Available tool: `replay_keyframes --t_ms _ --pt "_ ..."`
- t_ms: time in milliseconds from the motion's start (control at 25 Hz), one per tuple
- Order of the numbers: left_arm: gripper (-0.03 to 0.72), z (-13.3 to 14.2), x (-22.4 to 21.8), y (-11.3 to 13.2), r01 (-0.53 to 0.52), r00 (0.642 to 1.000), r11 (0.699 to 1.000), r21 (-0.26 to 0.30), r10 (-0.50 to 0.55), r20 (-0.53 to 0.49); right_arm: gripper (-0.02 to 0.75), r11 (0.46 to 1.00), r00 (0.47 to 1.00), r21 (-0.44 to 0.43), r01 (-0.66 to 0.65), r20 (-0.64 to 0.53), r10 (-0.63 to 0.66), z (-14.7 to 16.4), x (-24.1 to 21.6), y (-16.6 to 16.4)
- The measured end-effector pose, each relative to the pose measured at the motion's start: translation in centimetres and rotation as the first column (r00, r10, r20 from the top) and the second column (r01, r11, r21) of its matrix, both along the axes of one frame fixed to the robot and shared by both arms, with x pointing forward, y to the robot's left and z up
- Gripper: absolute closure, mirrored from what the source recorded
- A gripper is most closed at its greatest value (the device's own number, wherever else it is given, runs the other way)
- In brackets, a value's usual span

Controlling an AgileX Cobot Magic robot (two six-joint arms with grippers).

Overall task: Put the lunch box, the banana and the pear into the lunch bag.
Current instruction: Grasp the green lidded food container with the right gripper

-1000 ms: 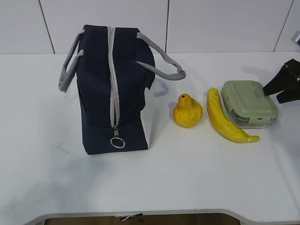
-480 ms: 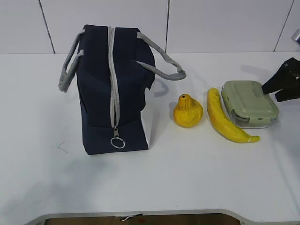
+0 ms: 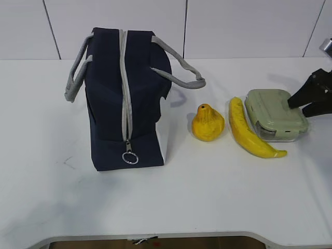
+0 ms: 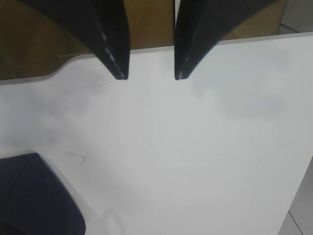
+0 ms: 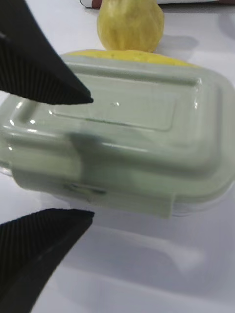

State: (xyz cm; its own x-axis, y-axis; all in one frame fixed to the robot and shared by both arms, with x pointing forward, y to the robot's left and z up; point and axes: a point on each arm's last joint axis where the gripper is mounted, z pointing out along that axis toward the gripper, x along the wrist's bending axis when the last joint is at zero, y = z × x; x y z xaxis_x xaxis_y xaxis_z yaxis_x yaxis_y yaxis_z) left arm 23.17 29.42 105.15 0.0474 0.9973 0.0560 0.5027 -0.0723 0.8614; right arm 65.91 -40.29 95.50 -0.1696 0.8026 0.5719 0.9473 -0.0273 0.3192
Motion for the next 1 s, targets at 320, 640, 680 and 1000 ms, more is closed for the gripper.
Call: replay_keyframes --t_ms 320,640,680,1000 --pt "0.452 0.0 0.0 0.0 0.000 1.000 1.000 0.000 0.000 0.000 0.201 0.999 1.000 0.032 0.018 0.009 -0.018 -0.5 0.8 -0.1" --pt "0.452 0.0 0.0 0.0 0.000 1.000 1.000 0.000 0.000 0.000 0.201 0.998 1.000 0.052 0.027 -0.009 -0.026 -1.5 1.0 -0.1" --pt "0.452 0.0 0.0 0.0 0.000 1.000 1.000 0.000 0.000 0.000 0.201 0.998 1.000 0.056 0.028 -0.013 -0.027 -1.7 1.0 -0.1" --pt "0.452 0.0 0.0 0.0 0.000 1.000 1.000 0.000 0.000 0.000 0.201 0.996 0.999 0.075 0.038 -0.008 -0.037 -1.6 1.2 0.0"
